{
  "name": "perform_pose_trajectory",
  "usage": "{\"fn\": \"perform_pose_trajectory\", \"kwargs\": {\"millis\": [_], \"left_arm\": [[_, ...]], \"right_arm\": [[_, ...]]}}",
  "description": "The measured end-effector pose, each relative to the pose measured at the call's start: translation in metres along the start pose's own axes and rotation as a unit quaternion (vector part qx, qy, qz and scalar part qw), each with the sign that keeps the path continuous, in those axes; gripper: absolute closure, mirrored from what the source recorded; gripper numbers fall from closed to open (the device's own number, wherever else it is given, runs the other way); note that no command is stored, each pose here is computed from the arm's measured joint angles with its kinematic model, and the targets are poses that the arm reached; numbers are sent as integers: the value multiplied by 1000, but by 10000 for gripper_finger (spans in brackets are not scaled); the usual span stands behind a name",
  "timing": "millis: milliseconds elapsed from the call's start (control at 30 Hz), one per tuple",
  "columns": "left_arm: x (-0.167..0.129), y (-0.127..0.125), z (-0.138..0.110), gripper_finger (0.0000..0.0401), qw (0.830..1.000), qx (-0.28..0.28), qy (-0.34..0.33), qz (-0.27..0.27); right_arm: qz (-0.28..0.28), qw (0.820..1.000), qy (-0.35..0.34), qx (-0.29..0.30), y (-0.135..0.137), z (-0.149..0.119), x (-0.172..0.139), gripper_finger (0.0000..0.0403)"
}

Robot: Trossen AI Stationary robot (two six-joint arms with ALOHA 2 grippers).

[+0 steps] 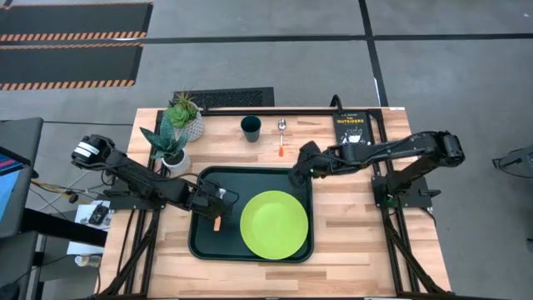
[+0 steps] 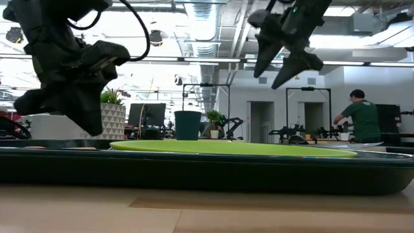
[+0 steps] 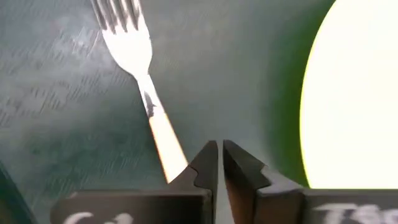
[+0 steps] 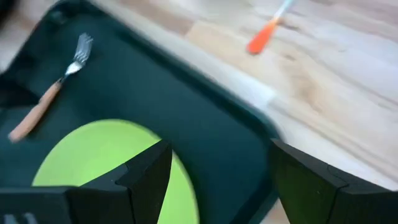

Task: Pick and place plate/cup/fork/spoon on tray
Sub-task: Put the orange spoon on the black tray to the left of the green plate

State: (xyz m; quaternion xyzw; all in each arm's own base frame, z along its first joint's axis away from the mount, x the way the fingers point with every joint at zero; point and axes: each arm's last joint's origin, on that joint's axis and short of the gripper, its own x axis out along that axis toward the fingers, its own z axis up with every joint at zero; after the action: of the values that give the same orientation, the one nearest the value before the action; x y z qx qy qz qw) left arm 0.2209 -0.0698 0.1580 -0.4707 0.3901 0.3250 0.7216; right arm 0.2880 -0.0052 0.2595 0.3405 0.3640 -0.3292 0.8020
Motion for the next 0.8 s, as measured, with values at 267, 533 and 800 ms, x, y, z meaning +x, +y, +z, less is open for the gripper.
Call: {"fn": "perform_pose_trajectory", "kwargs": {"millis": [267,533,800], "left_arm": [[-18,-2,26,286,998,6,-53,-41],[-41,4,55,189,992,0,-99,-73],[-50,9,68,177,990,-1,-120,-78]], "right_arm": [[-39,999,-17,18,-25,36,31,117],[-61,994,59,63,-46,54,104,117],[-106,990,87,45,-37,89,143,117]]}}
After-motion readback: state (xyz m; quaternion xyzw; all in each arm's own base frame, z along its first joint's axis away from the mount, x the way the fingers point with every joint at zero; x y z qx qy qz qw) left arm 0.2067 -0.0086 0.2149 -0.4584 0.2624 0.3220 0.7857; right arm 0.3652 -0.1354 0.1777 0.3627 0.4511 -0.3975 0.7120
